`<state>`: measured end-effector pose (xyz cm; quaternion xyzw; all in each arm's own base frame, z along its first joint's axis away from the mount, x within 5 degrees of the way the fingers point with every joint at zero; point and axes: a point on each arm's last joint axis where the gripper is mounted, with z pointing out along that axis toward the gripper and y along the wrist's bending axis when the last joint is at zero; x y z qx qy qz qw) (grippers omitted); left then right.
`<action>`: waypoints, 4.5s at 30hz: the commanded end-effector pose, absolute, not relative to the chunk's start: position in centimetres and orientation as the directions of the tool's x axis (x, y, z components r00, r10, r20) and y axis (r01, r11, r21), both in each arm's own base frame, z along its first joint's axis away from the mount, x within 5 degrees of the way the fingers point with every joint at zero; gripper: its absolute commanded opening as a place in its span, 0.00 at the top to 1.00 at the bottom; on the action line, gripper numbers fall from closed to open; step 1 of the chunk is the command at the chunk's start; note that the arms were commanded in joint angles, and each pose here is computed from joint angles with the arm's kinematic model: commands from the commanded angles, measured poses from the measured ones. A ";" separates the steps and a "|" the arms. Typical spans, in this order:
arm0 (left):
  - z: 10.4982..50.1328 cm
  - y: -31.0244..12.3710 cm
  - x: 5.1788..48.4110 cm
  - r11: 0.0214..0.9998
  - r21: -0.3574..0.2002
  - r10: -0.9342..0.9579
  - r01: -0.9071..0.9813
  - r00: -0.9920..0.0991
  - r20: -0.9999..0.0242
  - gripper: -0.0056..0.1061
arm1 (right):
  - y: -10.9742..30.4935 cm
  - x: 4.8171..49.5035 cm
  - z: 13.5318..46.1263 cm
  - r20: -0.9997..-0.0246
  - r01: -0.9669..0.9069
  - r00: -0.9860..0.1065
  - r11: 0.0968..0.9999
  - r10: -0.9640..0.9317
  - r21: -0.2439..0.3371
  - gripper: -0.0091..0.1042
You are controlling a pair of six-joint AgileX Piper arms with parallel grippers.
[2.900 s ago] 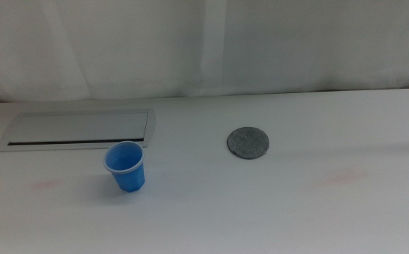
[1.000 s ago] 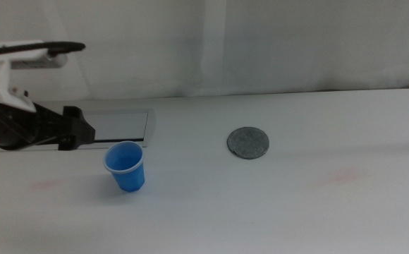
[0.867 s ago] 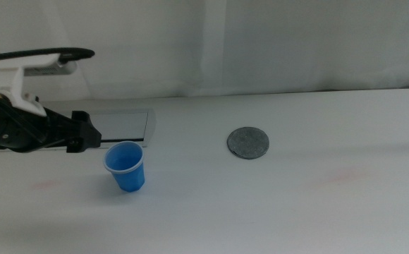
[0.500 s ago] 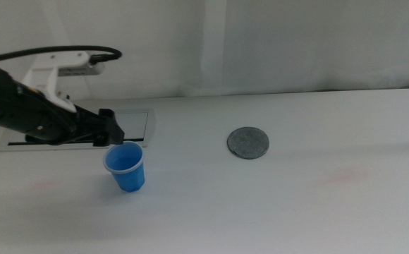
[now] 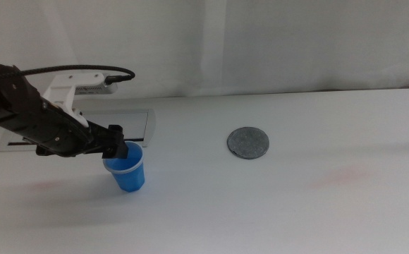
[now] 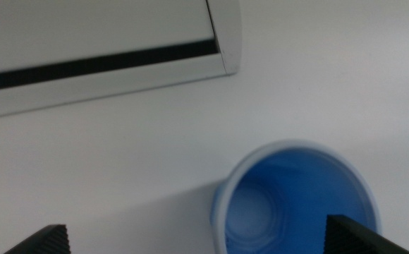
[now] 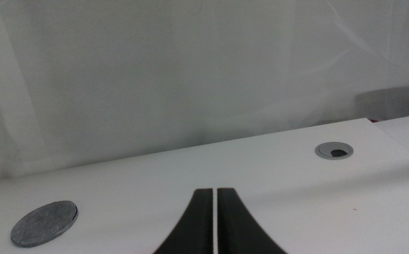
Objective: Place an empty cup on a cup mat.
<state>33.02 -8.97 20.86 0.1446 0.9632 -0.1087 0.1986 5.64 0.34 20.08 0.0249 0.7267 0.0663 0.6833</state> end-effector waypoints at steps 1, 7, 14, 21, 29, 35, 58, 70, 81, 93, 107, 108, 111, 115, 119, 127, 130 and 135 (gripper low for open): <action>20.6 -9.2 33.5 0.939 -0.152 0.217 0.307 -0.875 -0.432 0.13 | 0.3 5.6 18.9 -0.990 -0.046 -0.072 0.991 0.119 0.123 0.94; 18.6 -9.3 34.0 0.942 -0.160 0.214 0.294 -0.896 -0.388 0.13 | 0.3 5.6 18.9 -0.990 -0.046 -0.072 0.991 0.119 0.123 0.94; 17.2 -9.4 34.2 0.944 -0.167 0.213 0.284 -0.913 -0.347 0.19 | 0.3 5.6 18.9 -0.990 -0.046 -0.072 0.991 0.119 0.123 0.94; 16.3 -9.4 34.1 0.944 -0.178 0.216 0.278 -0.928 -0.302 0.80 | 0.3 5.6 18.9 -0.990 -0.046 -0.072 0.991 0.119 0.123 0.94; 17.4 -10.2 34.6 0.926 -0.228 0.224 0.300 -0.925 -0.306 0.97 | 0.3 5.6 18.9 -0.990 -0.046 -0.072 0.991 0.119 0.123 0.94; 23.0 -14.8 36.1 0.876 -0.251 0.292 0.413 -0.865 -0.407 0.98 | 0.3 5.6 18.9 -0.990 -0.046 -0.072 0.991 0.119 0.123 0.94; 22.8 -32.8 38.0 0.718 -0.197 0.510 0.667 -0.698 -0.503 0.98 | 0.3 5.6 18.9 -0.990 -0.046 -0.072 0.991 0.119 0.123 0.94; 18.9 -33.3 39.1 0.737 -0.164 0.538 0.655 -0.716 -0.444 0.98 | 0.3 5.6 18.9 -0.990 -0.046 -0.072 0.991 0.119 0.123 0.94; 16.9 -33.8 39.3 0.740 -0.195 0.526 0.643 -0.735 -0.428 0.98 | 0.3 5.6 18.9 -0.990 -0.046 -0.072 0.991 0.119 0.123 0.94; 16.7 -33.9 39.4 0.742 -0.194 0.522 0.642 -0.734 -0.434 0.78 | 0.3 5.6 18.9 -0.990 -0.046 -0.072 0.991 0.119 0.123 0.94; 16.9 -34.0 39.6 0.743 -0.191 0.510 0.642 -0.727 -0.461 0.36 | 0.3 5.6 18.9 -0.990 -0.046 -0.072 0.991 0.119 0.123 0.94; 16.9 -34.0 39.7 0.743 -0.190 0.507 0.642 -0.725 -0.466 0.36 | 0.3 5.6 18.9 -0.990 -0.046 -0.072 0.991 0.119 0.123 0.94; 16.9 -34.0 39.6 0.743 -0.193 0.506 0.641 -0.726 -0.465 0.36 | 0.3 5.6 18.9 -0.990 -0.046 -0.072 0.991 0.119 0.123 0.94; 18.0 -34.1 39.8 0.738 -0.181 0.493 0.650 -0.703 -0.512 0.36 | 0.3 5.6 18.9 -0.990 -0.046 -0.072 0.991 0.119 0.123 0.94; 19.5 -34.0 40.0 0.735 -0.164 0.479 0.658 -0.675 -0.561 0.36 | 0.3 5.6 18.9 -0.990 -0.046 -0.072 0.991 0.119 0.123 0.94; 22.1 -33.8 39.7 0.726 -0.154 0.464 0.670 -0.642 -0.611 0.36 | 0.3 5.6 18.9 -0.990 -0.046 -0.072 0.991 0.119 0.123 0.94; 23.4 -33.6 39.5 0.722 -0.150 0.455 0.675 -0.627 -0.633 0.36 | 0.3 5.6 18.9 -0.990 -0.046 -0.072 0.991 0.119 0.123 0.94; 27.5 -32.7 38.9 0.716 -0.086 0.454 0.693 -0.555 -0.697 0.36 | 0.3 5.6 18.9 -0.990 -0.046 -0.072 0.991 0.119 0.123 0.94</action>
